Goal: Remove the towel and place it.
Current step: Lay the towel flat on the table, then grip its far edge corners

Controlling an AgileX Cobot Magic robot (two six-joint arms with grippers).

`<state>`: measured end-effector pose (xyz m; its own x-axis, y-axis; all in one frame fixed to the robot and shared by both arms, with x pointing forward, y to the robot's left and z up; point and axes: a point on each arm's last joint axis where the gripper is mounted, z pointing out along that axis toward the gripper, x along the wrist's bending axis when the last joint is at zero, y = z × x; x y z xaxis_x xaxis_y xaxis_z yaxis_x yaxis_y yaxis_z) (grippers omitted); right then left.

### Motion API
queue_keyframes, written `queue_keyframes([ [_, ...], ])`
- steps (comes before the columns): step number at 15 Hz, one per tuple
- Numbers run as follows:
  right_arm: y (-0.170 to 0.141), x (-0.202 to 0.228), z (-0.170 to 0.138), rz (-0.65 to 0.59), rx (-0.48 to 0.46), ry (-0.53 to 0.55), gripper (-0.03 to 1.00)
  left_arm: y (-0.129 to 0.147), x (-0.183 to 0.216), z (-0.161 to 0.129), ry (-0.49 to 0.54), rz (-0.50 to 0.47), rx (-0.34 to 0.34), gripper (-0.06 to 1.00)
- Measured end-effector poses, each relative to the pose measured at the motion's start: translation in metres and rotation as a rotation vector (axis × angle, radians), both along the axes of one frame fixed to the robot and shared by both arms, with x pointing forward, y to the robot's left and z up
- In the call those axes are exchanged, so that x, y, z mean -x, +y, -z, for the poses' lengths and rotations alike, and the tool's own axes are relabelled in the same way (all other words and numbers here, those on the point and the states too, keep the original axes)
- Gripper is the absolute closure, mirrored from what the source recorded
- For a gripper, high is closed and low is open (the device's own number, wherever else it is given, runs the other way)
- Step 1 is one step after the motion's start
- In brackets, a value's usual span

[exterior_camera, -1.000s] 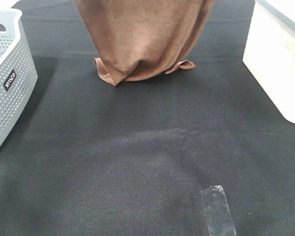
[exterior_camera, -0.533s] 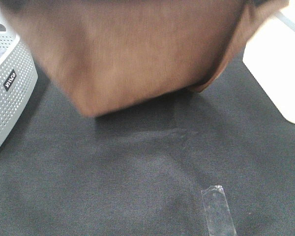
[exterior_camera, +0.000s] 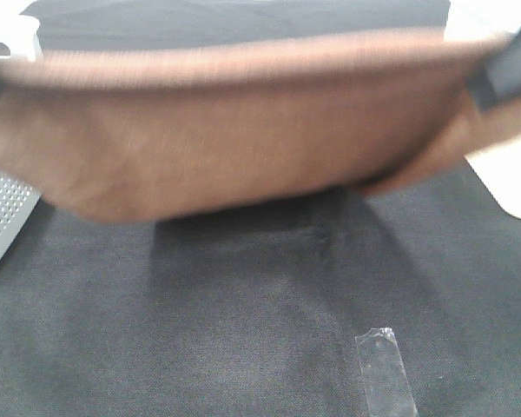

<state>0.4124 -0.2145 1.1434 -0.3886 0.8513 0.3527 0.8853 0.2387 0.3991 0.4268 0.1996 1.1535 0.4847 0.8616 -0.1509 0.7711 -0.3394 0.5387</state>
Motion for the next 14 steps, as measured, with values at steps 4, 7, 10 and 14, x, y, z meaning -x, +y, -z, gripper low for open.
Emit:
queue_keyframes([
  [4,-0.007,0.032,0.022,0.013,-0.012,0.048,0.97,0.002,0.024,0.026,0.092,0.033,0.053,0.94],
  [7,-0.010,0.046,0.047,0.013,-0.005,0.118,0.97,0.000,0.032,0.056,0.203,0.051,0.055,0.94],
  [10,-0.011,0.055,0.081,0.017,0.009,0.237,0.97,0.002,0.040,0.084,0.304,0.044,0.045,0.94],
  [14,-0.010,0.052,0.112,0.014,0.029,0.302,0.97,-0.001,0.036,0.094,0.357,0.040,0.034,0.94],
])
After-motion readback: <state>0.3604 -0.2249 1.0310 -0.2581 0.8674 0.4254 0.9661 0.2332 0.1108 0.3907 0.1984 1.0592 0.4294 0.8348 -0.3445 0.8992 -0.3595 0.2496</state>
